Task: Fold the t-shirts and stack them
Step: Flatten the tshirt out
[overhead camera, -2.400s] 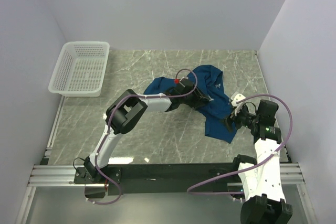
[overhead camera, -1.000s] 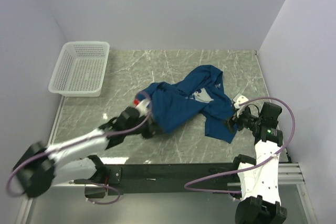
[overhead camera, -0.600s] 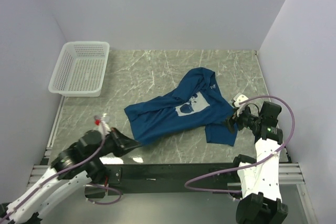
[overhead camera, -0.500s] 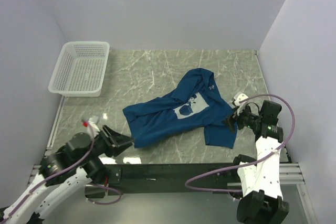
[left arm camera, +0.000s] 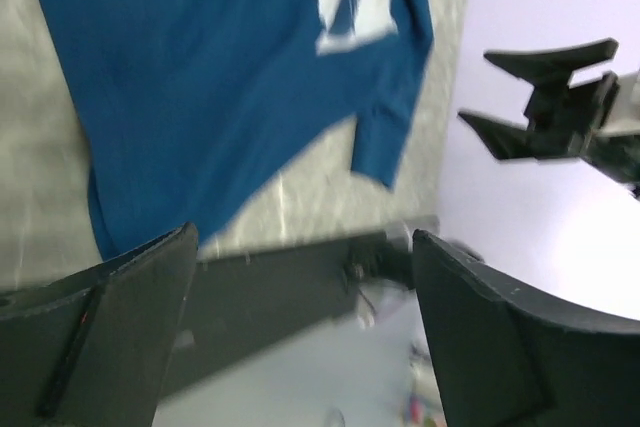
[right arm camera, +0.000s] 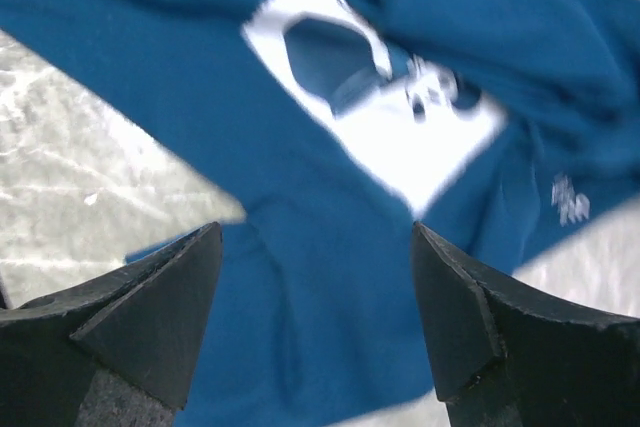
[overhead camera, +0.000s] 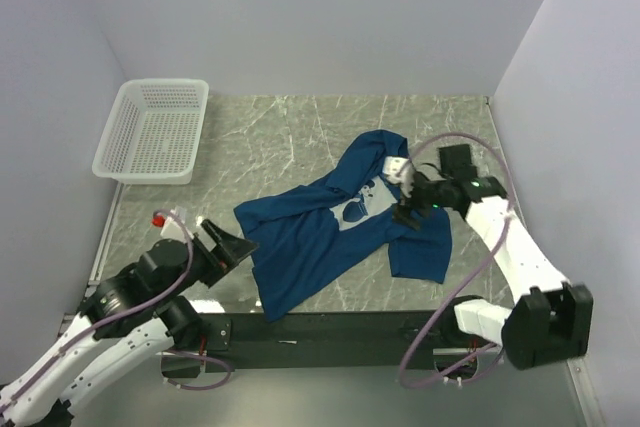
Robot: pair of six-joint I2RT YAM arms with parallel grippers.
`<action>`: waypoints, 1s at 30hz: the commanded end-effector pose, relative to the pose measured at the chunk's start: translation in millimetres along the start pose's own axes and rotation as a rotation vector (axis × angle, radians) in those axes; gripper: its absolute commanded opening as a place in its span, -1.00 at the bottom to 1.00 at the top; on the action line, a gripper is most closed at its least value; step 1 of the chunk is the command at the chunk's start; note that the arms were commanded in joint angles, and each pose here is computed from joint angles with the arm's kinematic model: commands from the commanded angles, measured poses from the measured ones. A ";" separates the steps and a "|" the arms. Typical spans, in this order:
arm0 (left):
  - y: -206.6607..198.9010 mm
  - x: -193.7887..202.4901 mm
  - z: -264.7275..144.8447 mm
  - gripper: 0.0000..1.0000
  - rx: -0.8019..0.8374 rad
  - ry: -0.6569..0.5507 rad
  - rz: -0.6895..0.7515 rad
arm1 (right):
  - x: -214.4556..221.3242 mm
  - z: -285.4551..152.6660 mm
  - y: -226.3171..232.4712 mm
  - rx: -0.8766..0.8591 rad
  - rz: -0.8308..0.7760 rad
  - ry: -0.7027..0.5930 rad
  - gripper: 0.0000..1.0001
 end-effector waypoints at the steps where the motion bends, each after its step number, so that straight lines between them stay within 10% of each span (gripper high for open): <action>1: -19.9 -23.3 24.6 0.88 0.045 -0.161 0.083 | -36.2 35.1 -26.7 0.072 -0.079 0.043 0.60; 23: 13.2 -12.6 59.6 0.86 0.005 -0.188 0.021 | -58.8 203.1 -74.2 0.313 0.186 0.279 0.19; 30: 13.0 -11.9 61.6 0.86 0.007 -0.186 0.027 | -53.1 216.2 -76.6 0.302 0.224 0.329 -0.30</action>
Point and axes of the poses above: each gripper's point midway between its finger pads, its own z axis out along the fingers, its own y axis along the line the jaws close on, x = y × z, the point moved 4 cm from there along -z, back along the fingers, and after that the axes turned 1 degree about z, right-handed, at the moved point
